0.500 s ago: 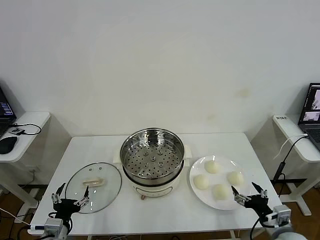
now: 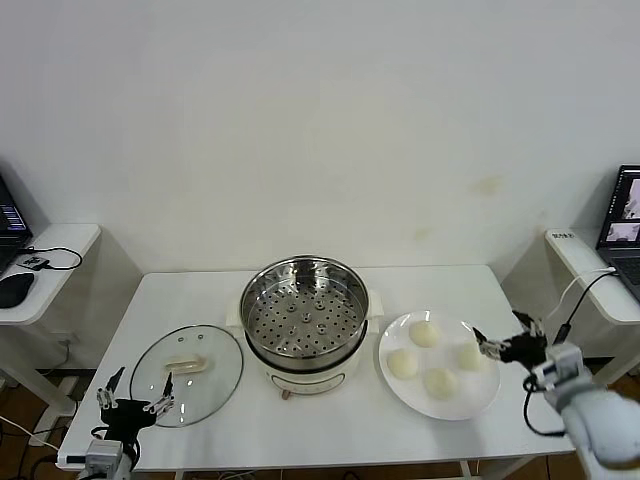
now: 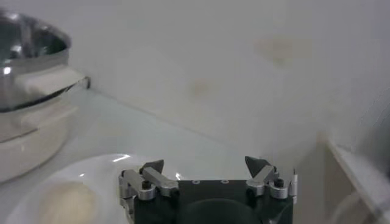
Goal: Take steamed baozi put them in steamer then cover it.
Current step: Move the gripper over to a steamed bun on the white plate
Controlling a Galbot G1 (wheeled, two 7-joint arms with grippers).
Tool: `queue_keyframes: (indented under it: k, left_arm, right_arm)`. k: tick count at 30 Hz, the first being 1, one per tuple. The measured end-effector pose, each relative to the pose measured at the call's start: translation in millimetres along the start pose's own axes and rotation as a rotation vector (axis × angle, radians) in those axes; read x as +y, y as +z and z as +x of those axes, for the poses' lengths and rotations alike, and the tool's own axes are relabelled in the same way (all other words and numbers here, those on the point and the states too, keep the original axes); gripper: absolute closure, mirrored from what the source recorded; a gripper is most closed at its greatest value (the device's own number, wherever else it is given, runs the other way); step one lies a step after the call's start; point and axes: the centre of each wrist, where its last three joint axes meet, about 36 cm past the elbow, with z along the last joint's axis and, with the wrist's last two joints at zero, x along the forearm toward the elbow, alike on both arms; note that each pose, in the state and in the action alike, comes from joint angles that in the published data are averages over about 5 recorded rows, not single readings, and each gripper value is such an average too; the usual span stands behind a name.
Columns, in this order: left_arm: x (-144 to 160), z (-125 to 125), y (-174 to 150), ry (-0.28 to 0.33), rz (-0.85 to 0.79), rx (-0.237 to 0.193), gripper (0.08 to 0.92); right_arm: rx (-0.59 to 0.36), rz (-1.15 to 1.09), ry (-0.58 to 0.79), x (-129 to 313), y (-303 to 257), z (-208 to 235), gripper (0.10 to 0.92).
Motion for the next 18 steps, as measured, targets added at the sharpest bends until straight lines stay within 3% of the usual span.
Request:
queue_keyframes:
  k: [11,18]
  left_arm:
    - [1.1,4.0,-2.4,-0.013,-0.011,-0.005,0.177]
    - [0.5,5.2,-1.6,-0.016,-0.013,-0.003,0.177]
  right_arm:
    - [0.101,0.389,-0.273,-54.6,-61.7,-83.7,0.200]
    - [0.190,0.585,-0.461,-64.4,-94.4,-124.9,0.200]
